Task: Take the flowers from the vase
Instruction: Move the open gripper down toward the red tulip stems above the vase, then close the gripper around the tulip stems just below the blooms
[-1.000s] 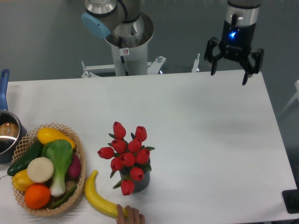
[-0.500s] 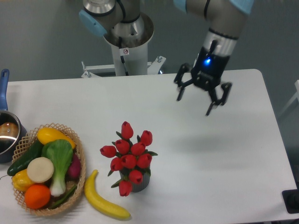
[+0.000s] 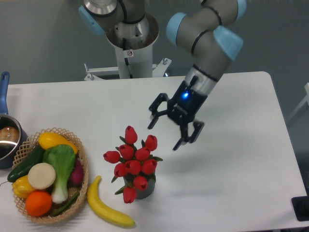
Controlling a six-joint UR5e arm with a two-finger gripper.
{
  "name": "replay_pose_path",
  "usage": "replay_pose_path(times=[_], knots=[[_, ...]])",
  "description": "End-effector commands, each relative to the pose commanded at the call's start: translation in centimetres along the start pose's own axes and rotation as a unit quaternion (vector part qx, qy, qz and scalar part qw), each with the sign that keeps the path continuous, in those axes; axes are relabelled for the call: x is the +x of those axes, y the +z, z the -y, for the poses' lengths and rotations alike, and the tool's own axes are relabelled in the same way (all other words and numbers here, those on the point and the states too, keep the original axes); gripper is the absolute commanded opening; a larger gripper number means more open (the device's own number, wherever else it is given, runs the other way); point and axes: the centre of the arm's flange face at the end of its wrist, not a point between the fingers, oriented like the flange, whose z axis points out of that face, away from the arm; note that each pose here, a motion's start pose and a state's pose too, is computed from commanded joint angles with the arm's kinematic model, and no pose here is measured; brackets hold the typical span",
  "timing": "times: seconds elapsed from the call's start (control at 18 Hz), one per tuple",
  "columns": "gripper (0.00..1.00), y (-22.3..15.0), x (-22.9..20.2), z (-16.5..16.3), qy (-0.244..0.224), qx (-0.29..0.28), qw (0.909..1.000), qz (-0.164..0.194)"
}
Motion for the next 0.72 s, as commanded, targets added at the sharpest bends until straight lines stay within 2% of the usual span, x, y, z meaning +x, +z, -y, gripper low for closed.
replay_pose_path(times=[0.72], knots=[[1.0,2.9,-0.9,0.3,0.02,0.026,0.9994,-0.013]])
